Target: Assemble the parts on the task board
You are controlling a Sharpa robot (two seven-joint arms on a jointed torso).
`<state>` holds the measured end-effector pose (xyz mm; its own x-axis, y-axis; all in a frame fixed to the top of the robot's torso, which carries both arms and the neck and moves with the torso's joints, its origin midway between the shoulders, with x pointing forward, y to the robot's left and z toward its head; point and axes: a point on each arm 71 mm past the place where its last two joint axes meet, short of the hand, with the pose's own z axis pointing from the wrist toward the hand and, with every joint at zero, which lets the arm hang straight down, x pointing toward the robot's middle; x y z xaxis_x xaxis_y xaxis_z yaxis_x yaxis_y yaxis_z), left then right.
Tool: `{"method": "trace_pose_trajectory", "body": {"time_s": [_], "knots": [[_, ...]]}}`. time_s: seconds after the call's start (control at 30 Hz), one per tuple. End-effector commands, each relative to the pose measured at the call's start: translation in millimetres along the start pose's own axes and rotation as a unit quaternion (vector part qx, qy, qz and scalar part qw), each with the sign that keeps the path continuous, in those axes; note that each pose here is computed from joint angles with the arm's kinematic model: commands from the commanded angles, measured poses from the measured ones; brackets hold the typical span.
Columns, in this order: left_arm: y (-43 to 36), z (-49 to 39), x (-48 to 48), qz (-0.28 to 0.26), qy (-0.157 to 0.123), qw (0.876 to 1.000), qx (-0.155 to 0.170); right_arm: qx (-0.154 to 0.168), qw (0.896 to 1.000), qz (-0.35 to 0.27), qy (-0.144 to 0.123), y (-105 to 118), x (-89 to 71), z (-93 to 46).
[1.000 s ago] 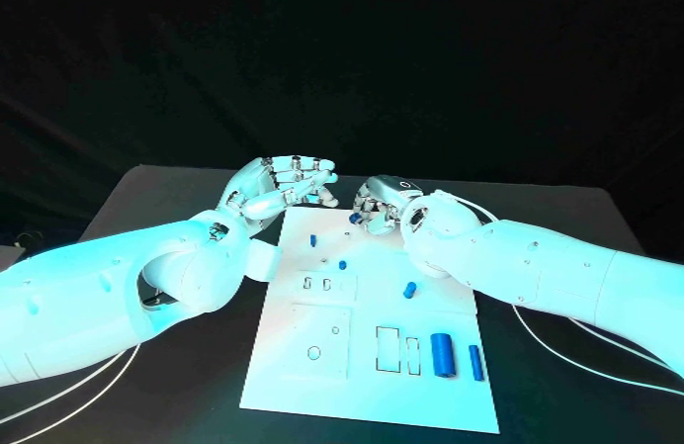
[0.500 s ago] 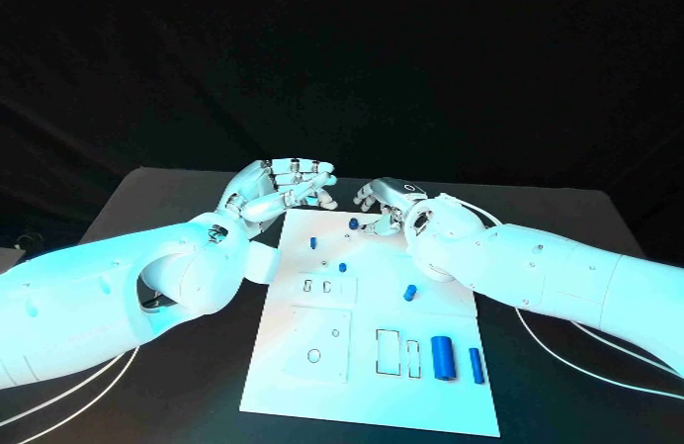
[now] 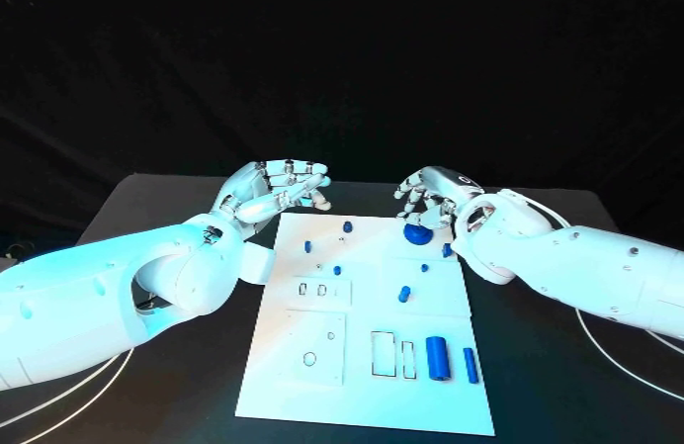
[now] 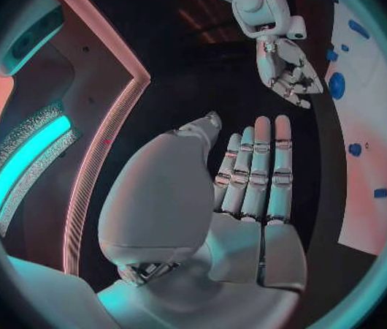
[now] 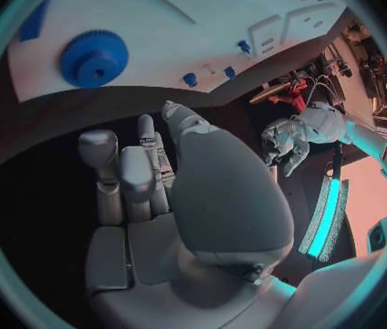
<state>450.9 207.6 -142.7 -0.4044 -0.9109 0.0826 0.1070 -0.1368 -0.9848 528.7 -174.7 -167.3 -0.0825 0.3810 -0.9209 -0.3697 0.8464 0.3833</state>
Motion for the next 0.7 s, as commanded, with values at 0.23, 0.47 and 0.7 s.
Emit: {"method": "trace_pose_trajectory", "body": {"time_s": [0.23, 0.47, 0.7], "knots": [[-0.8, 0.6, -0.2, -0.005, 0.006, 1.0, 0.003, 0.089, 0.992, 0.072, 0.057, -33.0, -12.7, -16.7], [-0.3, 1.3, 0.4, -0.006, 0.007, 1.0, 0.003, 0.128, 0.984, 0.08, 0.091, -42.8, -6.2, -13.9], [-0.2, 1.6, 1.5, -0.007, 0.009, 1.0, 0.003, 0.144, 0.981, 0.082, 0.101, -44.2, 5.5, -8.1]]}}
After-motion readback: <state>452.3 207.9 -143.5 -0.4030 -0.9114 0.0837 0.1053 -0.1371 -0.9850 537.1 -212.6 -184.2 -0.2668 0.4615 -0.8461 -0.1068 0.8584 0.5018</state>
